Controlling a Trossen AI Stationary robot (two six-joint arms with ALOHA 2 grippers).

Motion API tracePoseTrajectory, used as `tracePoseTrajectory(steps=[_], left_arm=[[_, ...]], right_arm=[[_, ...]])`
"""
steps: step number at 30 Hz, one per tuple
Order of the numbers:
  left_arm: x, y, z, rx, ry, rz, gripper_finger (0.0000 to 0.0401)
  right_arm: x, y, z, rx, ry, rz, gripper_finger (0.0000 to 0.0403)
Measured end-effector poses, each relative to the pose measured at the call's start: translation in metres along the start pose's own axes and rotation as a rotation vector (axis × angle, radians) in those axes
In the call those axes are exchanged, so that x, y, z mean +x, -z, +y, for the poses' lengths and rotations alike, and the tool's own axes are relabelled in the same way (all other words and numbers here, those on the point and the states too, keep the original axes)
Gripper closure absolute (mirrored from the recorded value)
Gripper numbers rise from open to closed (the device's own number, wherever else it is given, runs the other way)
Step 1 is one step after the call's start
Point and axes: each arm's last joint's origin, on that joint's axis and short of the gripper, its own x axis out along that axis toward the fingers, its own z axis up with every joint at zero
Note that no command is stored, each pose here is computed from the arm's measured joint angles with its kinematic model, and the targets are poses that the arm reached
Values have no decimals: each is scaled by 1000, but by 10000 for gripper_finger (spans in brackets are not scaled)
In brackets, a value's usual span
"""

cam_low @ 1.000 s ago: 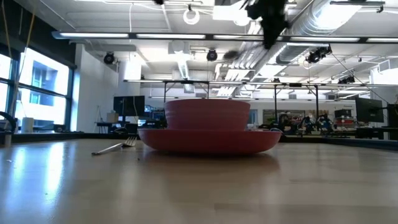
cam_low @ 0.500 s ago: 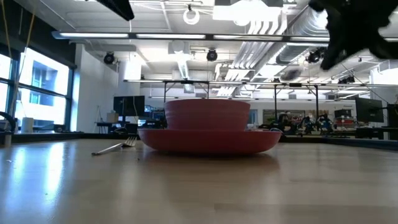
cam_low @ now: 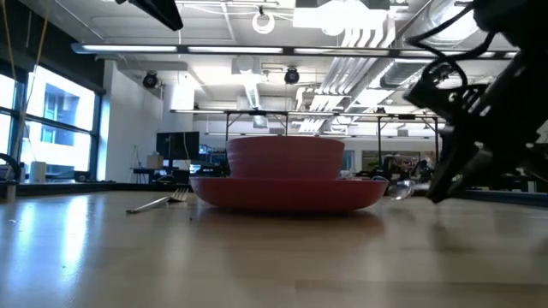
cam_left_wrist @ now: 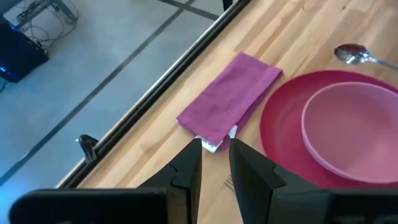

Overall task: Set table place
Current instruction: Put the silver spoon into the pink bowl

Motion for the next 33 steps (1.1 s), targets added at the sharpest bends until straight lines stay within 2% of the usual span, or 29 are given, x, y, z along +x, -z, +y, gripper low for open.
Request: tracePoseTrajectory(steps=[8,25,27,33], left_arm=[[1,0,-2,32,16,16,329],[1,1,-3,25,45,34,329],[1,1,-3,26,55,42,330],[1,1,-3,26,57,44,330]], right_arm=[[14,8,-5,22,43,-29,403],[25,-12,-1,-27,146,-44,403],[25,-12,-1,-65,142,-38,402],[25,-11,-1,-71,141,-34,402]])
